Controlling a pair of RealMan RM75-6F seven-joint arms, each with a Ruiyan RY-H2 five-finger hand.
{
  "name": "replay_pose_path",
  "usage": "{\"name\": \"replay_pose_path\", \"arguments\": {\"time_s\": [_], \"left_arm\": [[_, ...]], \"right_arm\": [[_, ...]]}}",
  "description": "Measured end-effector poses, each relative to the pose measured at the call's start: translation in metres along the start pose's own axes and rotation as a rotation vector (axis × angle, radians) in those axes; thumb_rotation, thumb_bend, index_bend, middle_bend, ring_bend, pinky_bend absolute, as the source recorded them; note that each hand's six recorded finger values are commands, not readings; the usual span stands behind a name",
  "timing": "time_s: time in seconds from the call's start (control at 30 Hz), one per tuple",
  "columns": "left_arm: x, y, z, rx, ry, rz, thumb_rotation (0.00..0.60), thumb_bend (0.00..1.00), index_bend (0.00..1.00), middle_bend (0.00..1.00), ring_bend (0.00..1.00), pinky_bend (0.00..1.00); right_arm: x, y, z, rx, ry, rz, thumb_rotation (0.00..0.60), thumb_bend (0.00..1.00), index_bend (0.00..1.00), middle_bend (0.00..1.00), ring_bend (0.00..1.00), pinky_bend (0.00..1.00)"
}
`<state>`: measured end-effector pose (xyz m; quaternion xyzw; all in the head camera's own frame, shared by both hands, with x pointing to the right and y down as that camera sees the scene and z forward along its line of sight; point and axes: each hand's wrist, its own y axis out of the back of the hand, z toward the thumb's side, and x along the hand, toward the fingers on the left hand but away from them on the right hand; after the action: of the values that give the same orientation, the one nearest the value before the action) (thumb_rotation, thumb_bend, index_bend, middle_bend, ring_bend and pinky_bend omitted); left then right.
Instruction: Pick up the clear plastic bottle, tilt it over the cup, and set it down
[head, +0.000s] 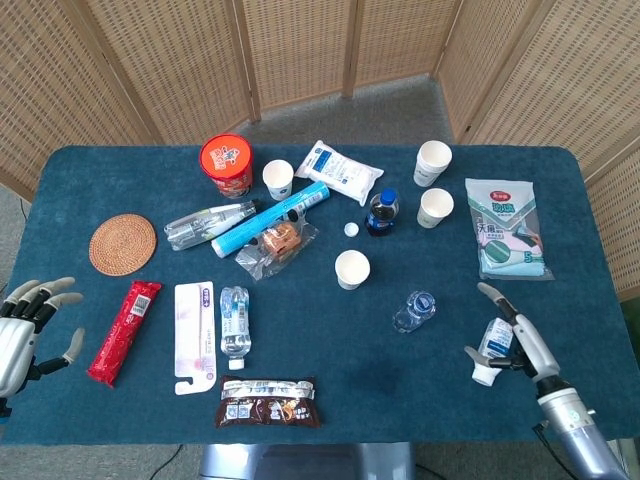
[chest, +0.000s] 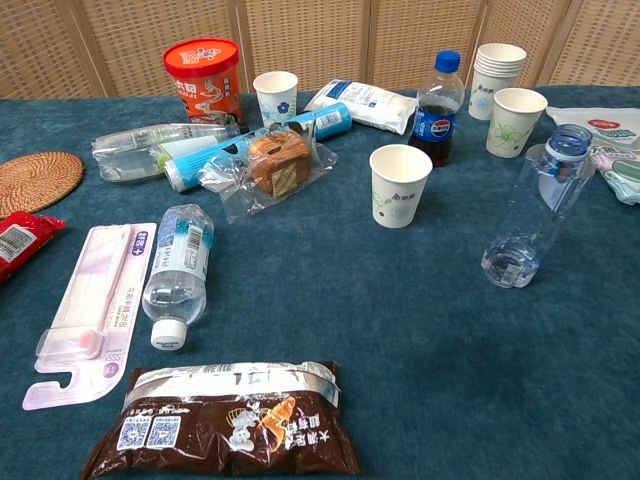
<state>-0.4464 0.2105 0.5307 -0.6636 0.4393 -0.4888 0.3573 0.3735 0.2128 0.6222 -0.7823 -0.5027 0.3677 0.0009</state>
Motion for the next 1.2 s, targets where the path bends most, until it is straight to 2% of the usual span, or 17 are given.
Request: {"name": "replay_pose_path", "arguments": {"time_s": [0.27,0.73,1.2], "left_arm": [[0.001,0.006,0.007,-0.012,-0.024,0.015,0.33,0.49,0.29,0.22,0.21,0.15],[0.005,0.004,0.011,-0.009,-0.032,0.007,0.332,0.5,0.29,0.23,0.21,0.15],[0.005,0.002,0.008,-0.016,-0.027,-0.002,0.331,0.49,0.29,0.23,0.21,0.15]], "right_arm": [[-0.015,-0.014,-0.003,-0.071,0.011,0.033,0.6,0.27,0.0,0.0,0.0,0.01],[-0.031,-0.037,-0.001,-0.148,0.014,0.08,0.6,0.27,0.0,0.0,0.0,0.01],[-0.055,-0.06,0.004,-0.194,0.026,0.115,0.6,0.27,0.0,0.0,0.0,0.01]]}}
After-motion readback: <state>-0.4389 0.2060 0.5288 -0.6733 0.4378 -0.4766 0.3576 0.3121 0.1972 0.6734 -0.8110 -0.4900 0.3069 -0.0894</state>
